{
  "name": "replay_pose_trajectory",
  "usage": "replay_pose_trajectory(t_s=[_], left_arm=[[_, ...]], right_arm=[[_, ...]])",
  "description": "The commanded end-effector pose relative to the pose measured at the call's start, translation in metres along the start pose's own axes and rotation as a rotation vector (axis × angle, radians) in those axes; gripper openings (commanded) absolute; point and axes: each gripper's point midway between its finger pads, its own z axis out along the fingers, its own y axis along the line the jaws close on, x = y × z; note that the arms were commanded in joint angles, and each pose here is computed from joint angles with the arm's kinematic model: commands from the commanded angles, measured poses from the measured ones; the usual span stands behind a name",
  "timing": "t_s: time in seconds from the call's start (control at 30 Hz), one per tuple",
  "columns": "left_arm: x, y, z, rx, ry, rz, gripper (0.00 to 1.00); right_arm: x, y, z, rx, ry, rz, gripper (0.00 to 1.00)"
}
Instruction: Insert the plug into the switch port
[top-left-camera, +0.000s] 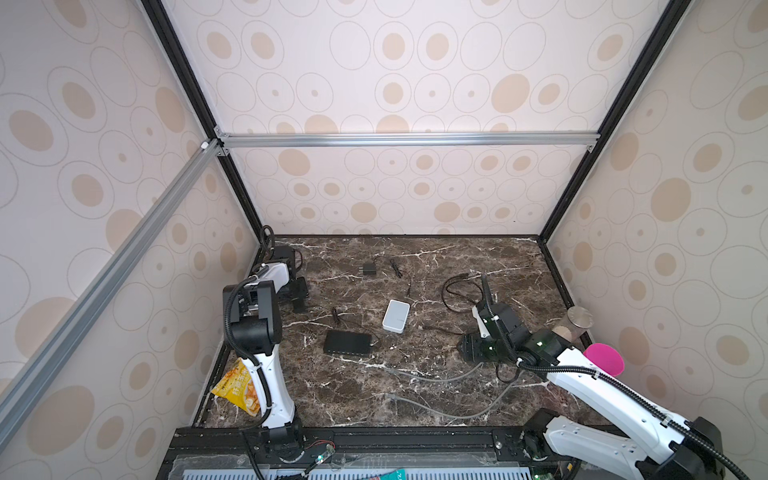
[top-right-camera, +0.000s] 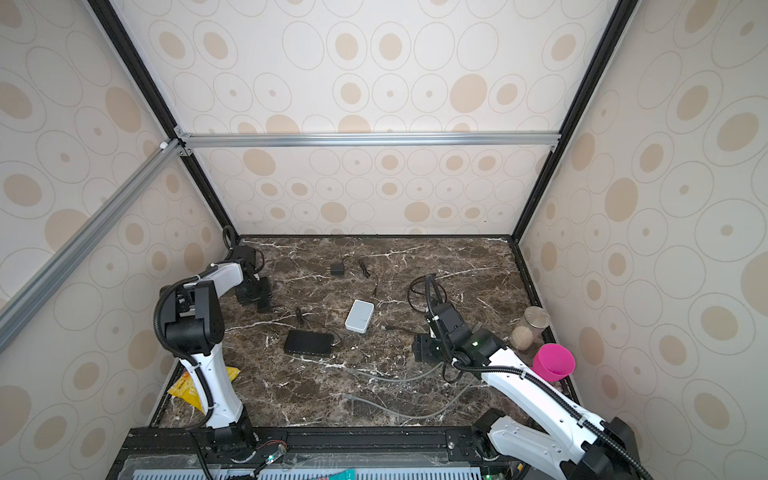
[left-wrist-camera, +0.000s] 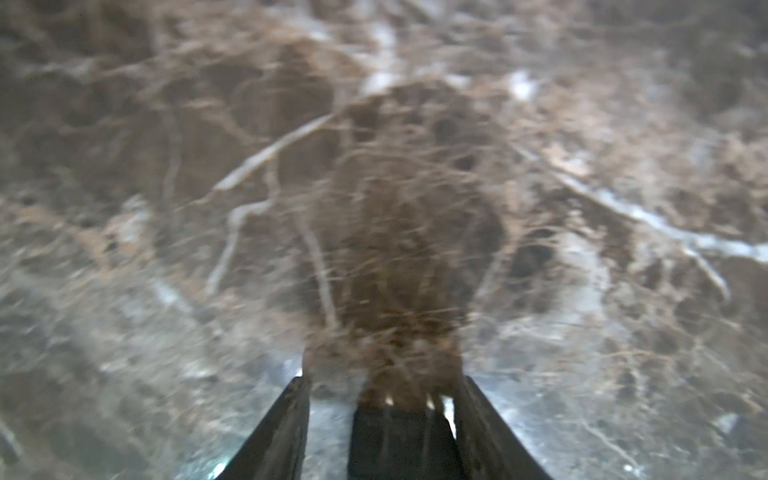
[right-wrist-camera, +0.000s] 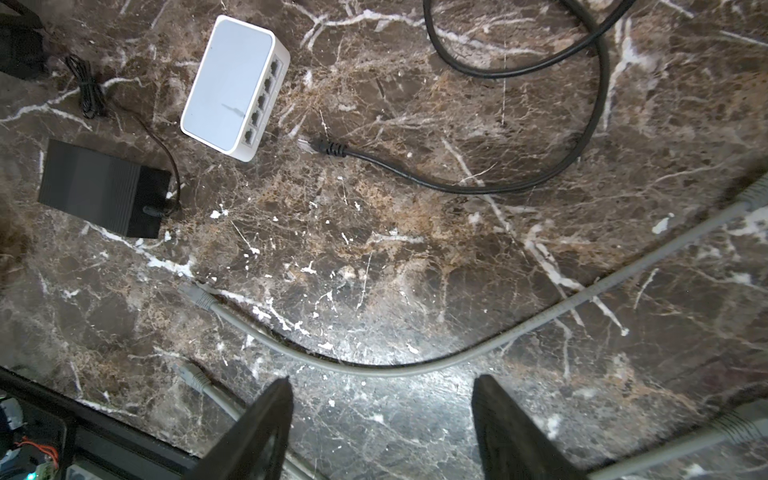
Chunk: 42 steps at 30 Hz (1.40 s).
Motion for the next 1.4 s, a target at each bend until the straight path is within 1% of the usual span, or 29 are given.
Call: replay_pose_trajectory(t_s=[0.0, 0.07, 0.13, 0.27, 0.37, 0.47, 0.53, 0.6, 0.73, 0.93, 1.03, 1.2, 1.37], left_arm=[[-0.006, 0.004, -0.024, 0.001, -0.041, -0.003, 0.61], [-0.007, 0.002, -0.036, 0.029, -0.056, -0.009, 0.71], [-0.006, -0.003, -0.054, 0.075, -0.081, -0.018, 0.76], [0.006, -0.023, -0.100, 0.231, -0.155, -0.036, 0.78], [0.040, -0.053, -0.129, 0.397, -0.172, -0.023, 0.76], [0.088, -0.084, -0.134, 0.509, -0.137, 0.010, 0.75], [0.114, -0.096, -0.132, 0.554, -0.114, 0.011, 0.75], [0.133, -0.103, -0.128, 0.610, -0.106, -0.010, 0.74], [0.158, -0.109, -0.121, 0.705, -0.093, -0.064, 0.73], [0.181, -0.115, -0.109, 0.741, -0.049, -0.078, 0.73], [0.186, -0.112, -0.107, 0.723, -0.047, -0.072, 0.73], [0.175, -0.104, -0.122, 0.685, -0.104, -0.066, 0.73], [0.155, -0.081, -0.138, 0.547, -0.206, -0.062, 0.74]], right_arm=[[0.004, 0.004, 0.007, -0.026, 0.029, 0.035, 0.70], [0.003, 0.011, 0.008, -0.042, 0.042, 0.030, 0.70], [0.000, 0.023, 0.011, -0.071, 0.054, 0.009, 0.69], [-0.005, 0.060, 0.022, -0.136, 0.085, -0.052, 0.70], [-0.008, 0.098, 0.039, -0.200, 0.128, -0.067, 0.69], [-0.014, 0.136, 0.059, -0.264, 0.159, -0.066, 0.69], [-0.024, 0.157, 0.072, -0.301, 0.163, -0.054, 0.68], [-0.033, 0.177, 0.085, -0.335, 0.173, -0.049, 0.68], [-0.038, 0.200, 0.108, -0.356, 0.232, -0.023, 0.67], [-0.037, 0.220, 0.131, -0.385, 0.295, 0.045, 0.65], [-0.032, 0.228, 0.140, -0.404, 0.327, 0.072, 0.63], [-0.028, 0.237, 0.143, -0.405, 0.333, 0.056, 0.63], [-0.026, 0.243, 0.145, -0.406, 0.337, 0.050, 0.63]])
